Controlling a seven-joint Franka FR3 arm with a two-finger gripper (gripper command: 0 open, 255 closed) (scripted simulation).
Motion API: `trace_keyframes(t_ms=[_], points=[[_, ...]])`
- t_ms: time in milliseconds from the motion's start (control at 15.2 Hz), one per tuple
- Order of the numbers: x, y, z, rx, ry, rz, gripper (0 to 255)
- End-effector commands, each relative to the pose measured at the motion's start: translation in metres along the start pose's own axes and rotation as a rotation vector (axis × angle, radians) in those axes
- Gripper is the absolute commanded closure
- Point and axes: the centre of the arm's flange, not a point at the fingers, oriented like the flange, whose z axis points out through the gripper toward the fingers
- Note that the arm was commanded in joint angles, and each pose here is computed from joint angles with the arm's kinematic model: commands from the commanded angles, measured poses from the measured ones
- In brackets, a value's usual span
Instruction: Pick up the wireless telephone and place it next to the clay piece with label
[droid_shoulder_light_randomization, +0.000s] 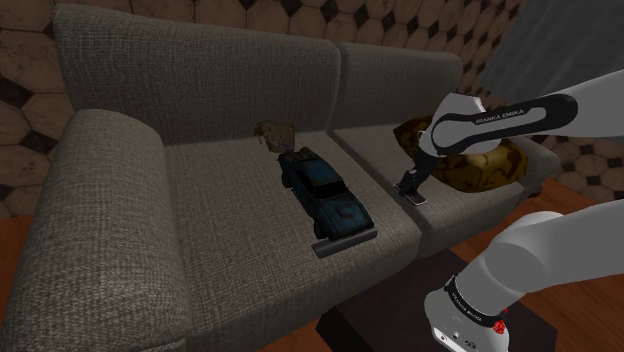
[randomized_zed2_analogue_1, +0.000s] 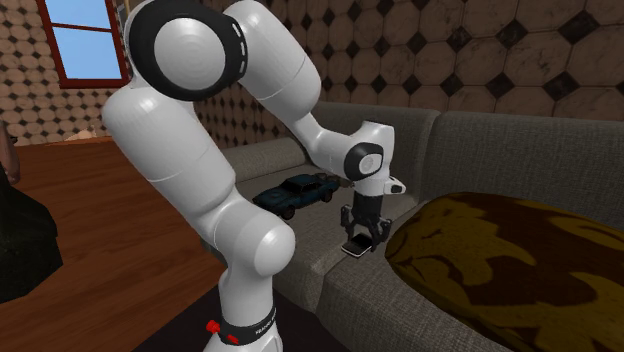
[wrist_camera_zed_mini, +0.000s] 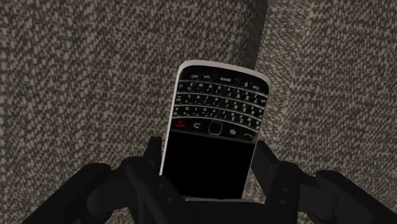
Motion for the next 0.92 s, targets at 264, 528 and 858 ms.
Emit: trace_keyframes(t_ms=[264,528,858], points=[[0.0,-0.002,-0.028,0.001,-0.001,0.0,255],[-0.001,-0.003,-0.05,0.001,-0.001,0.0,255],[-0.001,-0.004,-0.076,0.001,-0.001,0.0,255]])
